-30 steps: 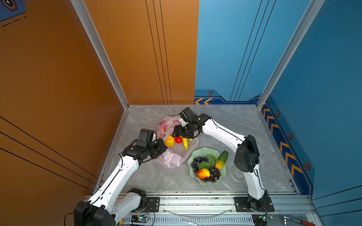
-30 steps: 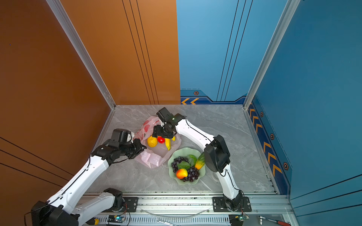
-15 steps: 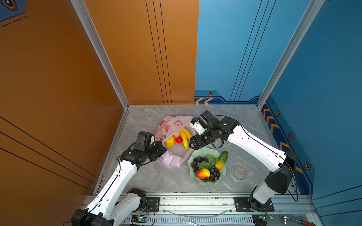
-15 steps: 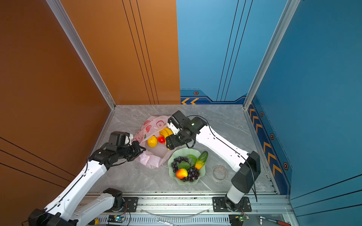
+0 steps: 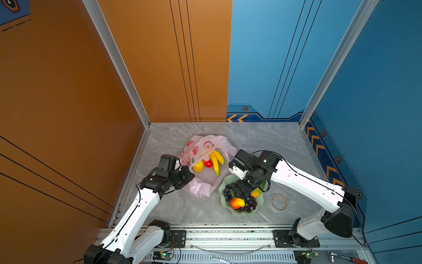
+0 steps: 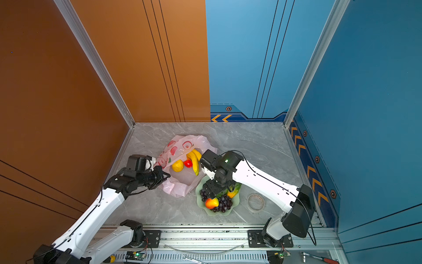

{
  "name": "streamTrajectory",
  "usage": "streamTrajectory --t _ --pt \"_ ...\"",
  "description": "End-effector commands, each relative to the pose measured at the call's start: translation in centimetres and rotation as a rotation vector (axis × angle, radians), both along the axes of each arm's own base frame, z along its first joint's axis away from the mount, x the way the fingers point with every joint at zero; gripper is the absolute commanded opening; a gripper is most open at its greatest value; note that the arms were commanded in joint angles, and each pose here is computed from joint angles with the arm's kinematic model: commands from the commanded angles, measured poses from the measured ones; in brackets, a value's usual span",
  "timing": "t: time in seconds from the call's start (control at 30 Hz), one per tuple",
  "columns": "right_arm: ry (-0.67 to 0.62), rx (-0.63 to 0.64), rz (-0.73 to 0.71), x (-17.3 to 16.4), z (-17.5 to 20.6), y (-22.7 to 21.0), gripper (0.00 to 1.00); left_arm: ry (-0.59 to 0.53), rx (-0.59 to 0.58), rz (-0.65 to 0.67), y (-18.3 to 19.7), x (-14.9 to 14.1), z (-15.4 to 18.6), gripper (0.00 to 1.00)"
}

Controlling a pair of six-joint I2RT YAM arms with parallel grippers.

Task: Place the fruits into the plastic bag
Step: Pick up the fruit from the plate.

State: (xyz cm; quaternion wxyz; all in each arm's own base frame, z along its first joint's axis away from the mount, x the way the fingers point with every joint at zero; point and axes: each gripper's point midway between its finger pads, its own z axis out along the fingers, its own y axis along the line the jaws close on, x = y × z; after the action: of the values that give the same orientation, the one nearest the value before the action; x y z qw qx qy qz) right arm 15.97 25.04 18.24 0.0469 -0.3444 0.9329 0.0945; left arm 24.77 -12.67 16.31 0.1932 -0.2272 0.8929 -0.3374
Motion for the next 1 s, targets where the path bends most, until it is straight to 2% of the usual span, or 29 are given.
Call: streamTrajectory --t 0.0,0.17,0.43,0.67,0.97 --pt "0.03 -0.075 0.099 -1.6 -1.1 -0.7 0.82 -0.002 -0.006 -0.028 0.0 -0.6 0.0 0.0" --pt "0.03 -0.179 0.231 -2.6 -2.6 -0.5 0.82 -0.005 -0.007 -0.024 0.2 -0.9 0.1 0.0" --pt "-0.006 -0.294 0.365 -2.4 -4.4 0.5 0.82 -0.006 -0.011 -0.005 0.5 -1.0 0.1 0.0" --pt "-0.019 -0.362 0.42 -1.9 -5.8 1.0 0.81 -0.008 -0.012 0.009 0.7 -1.0 0.3 0.0" --pt "-0.027 -0.414 0.45 -2.0 -7.0 1.3 0.76 0.0 -0.01 0.021 0.9 -1.0 0.0 0.0"
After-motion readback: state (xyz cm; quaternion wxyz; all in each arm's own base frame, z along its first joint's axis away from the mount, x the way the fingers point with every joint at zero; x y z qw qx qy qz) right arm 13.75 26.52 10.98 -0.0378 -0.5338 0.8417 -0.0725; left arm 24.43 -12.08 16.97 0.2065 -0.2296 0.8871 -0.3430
